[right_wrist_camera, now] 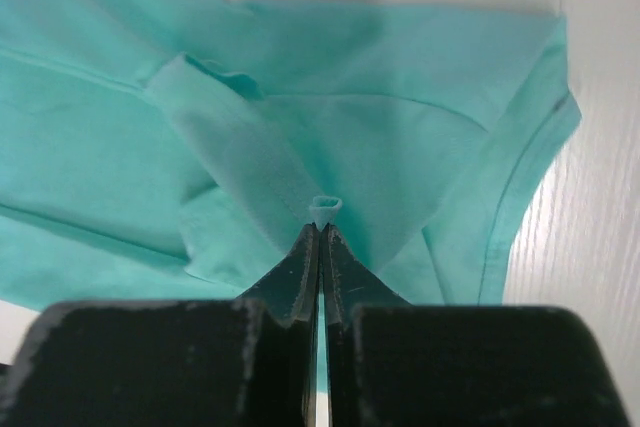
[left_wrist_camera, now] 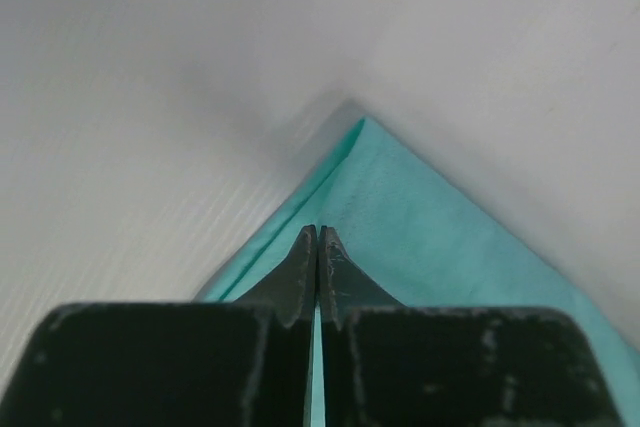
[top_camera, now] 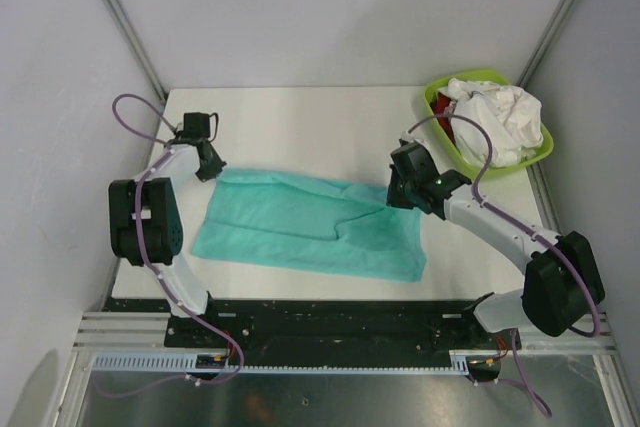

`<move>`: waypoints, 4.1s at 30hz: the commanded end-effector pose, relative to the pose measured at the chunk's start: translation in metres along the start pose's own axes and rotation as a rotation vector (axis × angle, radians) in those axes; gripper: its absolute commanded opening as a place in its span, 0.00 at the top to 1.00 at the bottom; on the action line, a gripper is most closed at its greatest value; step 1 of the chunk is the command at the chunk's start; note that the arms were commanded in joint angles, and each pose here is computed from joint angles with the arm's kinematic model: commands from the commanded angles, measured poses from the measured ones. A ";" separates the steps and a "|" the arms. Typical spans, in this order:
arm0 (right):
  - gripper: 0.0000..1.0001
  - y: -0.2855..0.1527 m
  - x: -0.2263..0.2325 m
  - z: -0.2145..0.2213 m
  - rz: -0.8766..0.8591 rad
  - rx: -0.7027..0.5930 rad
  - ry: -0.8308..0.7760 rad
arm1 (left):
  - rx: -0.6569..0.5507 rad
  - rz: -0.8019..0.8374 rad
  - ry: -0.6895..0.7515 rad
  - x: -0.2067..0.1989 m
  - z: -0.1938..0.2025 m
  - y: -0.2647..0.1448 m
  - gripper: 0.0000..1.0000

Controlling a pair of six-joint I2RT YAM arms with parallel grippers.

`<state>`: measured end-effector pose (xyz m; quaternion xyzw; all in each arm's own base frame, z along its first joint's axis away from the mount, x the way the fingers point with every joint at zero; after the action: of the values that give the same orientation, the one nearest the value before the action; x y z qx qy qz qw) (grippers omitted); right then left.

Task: Fold and stack the t-shirts
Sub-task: Fold the other side of the tshirt into a rectangle

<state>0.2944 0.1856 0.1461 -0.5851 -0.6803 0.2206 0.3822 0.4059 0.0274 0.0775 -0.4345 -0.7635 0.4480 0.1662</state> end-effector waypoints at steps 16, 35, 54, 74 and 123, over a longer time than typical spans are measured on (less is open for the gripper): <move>1.00 0.003 -0.014 0.022 0.039 0.002 0.037 | -0.091 0.001 -0.068 0.017 -0.010 -0.031 0.53; 1.00 0.012 -0.007 0.029 0.027 0.021 0.027 | 0.048 -0.068 -0.110 0.027 0.032 0.003 0.66; 1.00 0.012 -0.005 0.028 0.017 0.021 0.031 | 0.041 -0.102 -0.108 0.031 0.029 0.008 0.95; 1.00 -0.035 -0.010 0.028 0.017 -0.016 0.031 | -0.069 -0.060 -0.096 0.032 0.001 -0.044 1.00; 0.99 -0.018 -0.025 0.103 0.063 0.110 0.026 | 0.059 -0.167 -0.078 0.069 0.059 -0.043 1.00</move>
<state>0.2020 0.1734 0.0996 -0.5779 -0.6514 0.2647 0.4142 0.3088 0.0388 0.0750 -0.3539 -0.7853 0.4727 0.1859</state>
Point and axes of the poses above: each gripper's point midway between its finger pads, its own y axis out along the fingers, its own x axis along the line the jaws close on, z = x × y, the point moved 2 cm from there along -y, back along the fingers, and after that the axes turned 1 degree about -y, right-handed, at the moved point
